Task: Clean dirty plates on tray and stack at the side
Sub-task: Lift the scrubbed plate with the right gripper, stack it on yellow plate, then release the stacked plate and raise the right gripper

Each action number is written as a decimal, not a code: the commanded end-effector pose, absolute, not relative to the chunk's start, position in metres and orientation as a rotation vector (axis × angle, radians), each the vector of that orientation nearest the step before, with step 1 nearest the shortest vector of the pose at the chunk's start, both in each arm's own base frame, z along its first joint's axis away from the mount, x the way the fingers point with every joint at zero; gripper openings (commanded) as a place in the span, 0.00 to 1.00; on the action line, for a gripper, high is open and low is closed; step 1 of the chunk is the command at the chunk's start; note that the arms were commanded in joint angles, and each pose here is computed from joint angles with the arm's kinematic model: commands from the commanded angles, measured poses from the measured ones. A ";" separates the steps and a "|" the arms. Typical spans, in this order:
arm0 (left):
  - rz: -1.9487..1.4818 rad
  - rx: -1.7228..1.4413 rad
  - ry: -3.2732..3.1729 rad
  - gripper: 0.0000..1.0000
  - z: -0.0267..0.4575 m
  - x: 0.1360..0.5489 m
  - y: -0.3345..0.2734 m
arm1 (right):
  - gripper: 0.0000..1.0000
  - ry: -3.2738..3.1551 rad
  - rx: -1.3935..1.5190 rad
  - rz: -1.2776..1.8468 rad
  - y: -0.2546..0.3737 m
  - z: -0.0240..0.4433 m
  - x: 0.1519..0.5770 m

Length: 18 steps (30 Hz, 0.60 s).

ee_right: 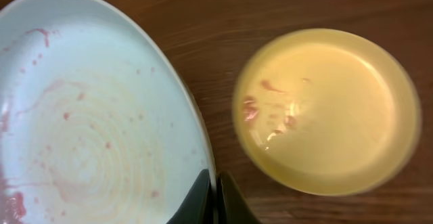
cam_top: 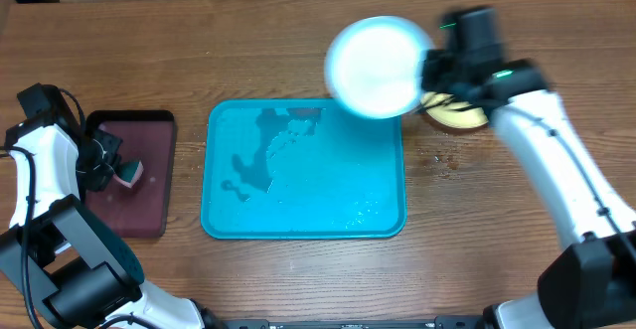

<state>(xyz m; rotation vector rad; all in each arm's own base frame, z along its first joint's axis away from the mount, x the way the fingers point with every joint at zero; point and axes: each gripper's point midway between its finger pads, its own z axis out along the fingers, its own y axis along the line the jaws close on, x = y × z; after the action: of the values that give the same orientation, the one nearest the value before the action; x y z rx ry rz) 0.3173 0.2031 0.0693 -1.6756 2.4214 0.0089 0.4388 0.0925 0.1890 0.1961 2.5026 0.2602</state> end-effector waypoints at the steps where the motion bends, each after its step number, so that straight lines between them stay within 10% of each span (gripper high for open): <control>1: 0.004 -1.648 2.438 0.04 0.070 0.318 0.203 | 0.04 2.490 0.548 0.377 0.011 0.182 0.438; 16: -0.011 -1.642 2.427 0.04 0.071 0.321 0.203 | 0.04 2.460 1.048 0.161 -0.092 0.076 0.440; 18: -0.011 -1.642 2.426 0.04 0.071 0.321 0.203 | 0.17 2.466 1.050 0.164 -0.092 0.068 0.442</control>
<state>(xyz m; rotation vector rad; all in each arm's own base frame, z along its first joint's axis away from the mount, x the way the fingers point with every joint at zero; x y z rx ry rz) 0.3197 0.2038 0.0695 -1.6692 2.4140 0.0022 0.4413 -0.0847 0.0778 0.9577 2.4971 0.2038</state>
